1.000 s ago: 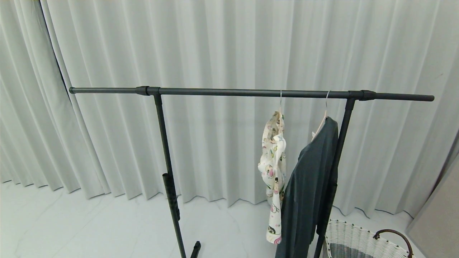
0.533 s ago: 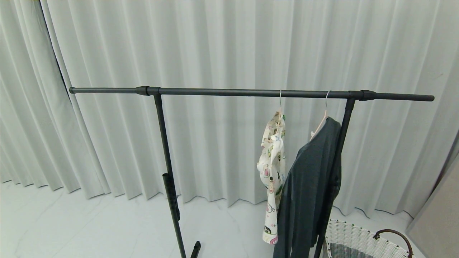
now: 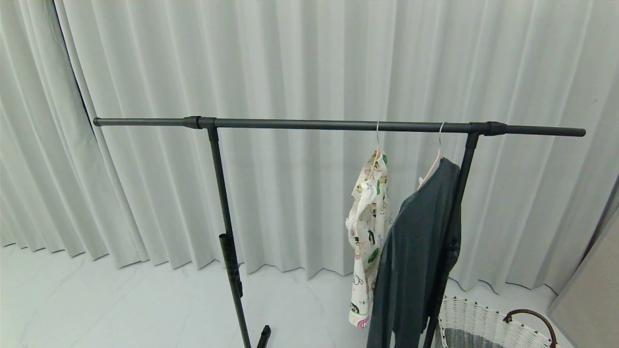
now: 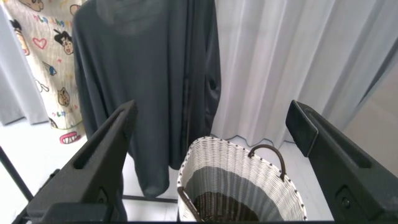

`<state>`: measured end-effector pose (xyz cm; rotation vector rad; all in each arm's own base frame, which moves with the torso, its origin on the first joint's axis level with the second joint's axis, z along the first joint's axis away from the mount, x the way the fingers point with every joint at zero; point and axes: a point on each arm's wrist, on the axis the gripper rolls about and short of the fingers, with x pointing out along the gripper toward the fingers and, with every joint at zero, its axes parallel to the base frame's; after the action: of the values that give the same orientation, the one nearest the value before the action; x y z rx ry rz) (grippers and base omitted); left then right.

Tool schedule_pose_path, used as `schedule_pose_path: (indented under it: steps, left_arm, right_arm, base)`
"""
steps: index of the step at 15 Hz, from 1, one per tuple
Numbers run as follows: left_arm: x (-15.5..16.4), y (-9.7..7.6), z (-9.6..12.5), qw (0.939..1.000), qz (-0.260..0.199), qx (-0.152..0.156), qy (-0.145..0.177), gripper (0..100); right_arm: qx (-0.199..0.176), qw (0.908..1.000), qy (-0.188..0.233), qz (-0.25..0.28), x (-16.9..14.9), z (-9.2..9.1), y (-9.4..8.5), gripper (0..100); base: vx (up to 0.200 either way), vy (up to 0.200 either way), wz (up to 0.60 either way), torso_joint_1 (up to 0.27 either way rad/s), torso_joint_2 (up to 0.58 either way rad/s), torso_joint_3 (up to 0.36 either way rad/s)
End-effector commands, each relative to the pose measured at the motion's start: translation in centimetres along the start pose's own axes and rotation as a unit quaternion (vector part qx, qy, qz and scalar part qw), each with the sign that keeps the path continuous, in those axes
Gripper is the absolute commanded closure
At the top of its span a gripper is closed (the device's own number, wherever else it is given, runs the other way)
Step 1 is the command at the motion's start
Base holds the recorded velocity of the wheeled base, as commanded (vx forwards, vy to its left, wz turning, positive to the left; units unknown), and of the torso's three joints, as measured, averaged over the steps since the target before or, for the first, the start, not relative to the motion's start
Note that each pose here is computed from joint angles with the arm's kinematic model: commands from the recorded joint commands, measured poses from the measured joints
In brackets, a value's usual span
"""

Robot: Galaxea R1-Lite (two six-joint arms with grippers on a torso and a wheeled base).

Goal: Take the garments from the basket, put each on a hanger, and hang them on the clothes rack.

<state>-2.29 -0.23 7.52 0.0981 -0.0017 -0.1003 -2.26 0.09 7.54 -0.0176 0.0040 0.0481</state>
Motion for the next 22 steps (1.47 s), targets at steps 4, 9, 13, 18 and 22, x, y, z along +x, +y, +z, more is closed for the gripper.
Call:
schedule_pose_path:
  steps: [4, 9, 13, 18, 22]
  left_arm:
    - [0.00, 0.00, 0.00, 1.0000, 0.000, 0.000, 0.000, 0]
    - [0.00, 0.00, 0.00, 1.0000, 0.000, 0.000, 0.000, 0]
    - [0.00, 0.00, 0.00, 1.0000, 0.000, 0.000, 0.000, 0]
    - [0.00, 0.00, 0.00, 1.0000, 0.000, 0.000, 0.000, 0]
    - [0.00, 0.00, 0.00, 1.0000, 0.000, 0.000, 0.000, 0]
  right_arm:
    - [0.000, 1.0000, -0.001, 0.000, -0.02, 0.00, 0.00, 0]
    - [0.000, 1.0000, -0.001, 0.000, -0.02, 0.00, 0.00, 0]
    - [0.000, 1.0000, -0.001, 0.000, -0.02, 0.00, 0.00, 0]
    - [0.000, 1.0000, -0.001, 0.000, -0.02, 0.00, 0.00, 0]
    - [0.000, 1.0000, -0.001, 0.000, -0.02, 0.00, 0.00, 0]
  base:
    - [0.000, 0.000, 0.00, 0.000, 0.00, 0.000]
    - [0.000, 0.000, 0.00, 0.000, 0.00, 0.000]
    - [0.000, 0.000, 0.00, 0.000, 0.00, 0.000]
    - [0.000, 0.000, 0.00, 0.000, 0.00, 0.000]
    - [0.000, 0.000, 0.00, 0.000, 0.00, 0.000]
